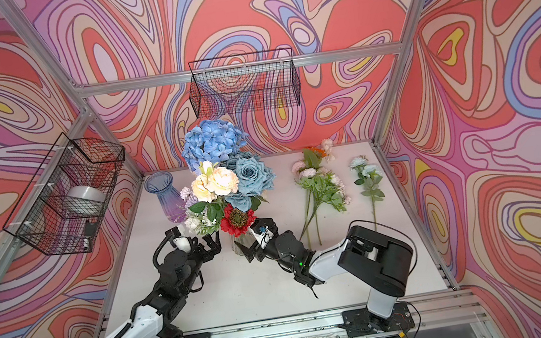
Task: Arrange flowers in a vase
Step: Move the vase to the top-center of the table.
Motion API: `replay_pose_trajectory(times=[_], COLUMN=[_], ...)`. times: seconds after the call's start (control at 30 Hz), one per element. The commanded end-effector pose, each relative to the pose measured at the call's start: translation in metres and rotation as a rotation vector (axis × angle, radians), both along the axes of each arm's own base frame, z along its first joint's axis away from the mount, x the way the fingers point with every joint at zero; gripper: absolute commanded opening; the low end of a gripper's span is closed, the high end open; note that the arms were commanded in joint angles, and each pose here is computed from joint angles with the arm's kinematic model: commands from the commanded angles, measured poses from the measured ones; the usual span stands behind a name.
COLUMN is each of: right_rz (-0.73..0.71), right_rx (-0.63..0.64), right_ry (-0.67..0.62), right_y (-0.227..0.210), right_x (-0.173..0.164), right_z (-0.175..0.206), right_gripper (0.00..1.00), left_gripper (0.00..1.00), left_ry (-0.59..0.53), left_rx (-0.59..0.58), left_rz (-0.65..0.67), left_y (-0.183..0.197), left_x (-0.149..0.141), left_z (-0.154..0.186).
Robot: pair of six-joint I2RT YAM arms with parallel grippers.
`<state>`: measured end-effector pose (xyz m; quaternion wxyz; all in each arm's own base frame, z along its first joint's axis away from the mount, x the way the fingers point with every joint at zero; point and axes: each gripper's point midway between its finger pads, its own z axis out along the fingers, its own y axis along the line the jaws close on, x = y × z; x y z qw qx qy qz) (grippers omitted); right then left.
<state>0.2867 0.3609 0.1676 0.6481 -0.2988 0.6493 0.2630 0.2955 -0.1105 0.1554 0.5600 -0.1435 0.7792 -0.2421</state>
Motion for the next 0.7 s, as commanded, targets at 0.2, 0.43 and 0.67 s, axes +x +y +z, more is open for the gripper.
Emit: replay_pose_trajectory(times=[0.2,0.43,0.67], right_rz=[-0.062,-0.029,-0.030], right_rx=[0.202,0.190,0.174], right_ry=[-0.089,-0.077,-0.058], right_y=[0.004,0.023,0.030], right_x=[0.025,0.033,0.039], right_z=[0.024,0.017,0.006], right_gripper=[0.98,0.86,0.69], left_gripper=[1.00,1.00,1.00], left_ry=[-0.050,-0.049,-0.053], left_rx=[-0.023,-0.027,-0.025], left_rz=[0.012,0.007,0.014], left_y=[0.000,-0.002,0.001], left_x=[0.007,0.008,0.006], left_z=[0.014,0.013,0.013])
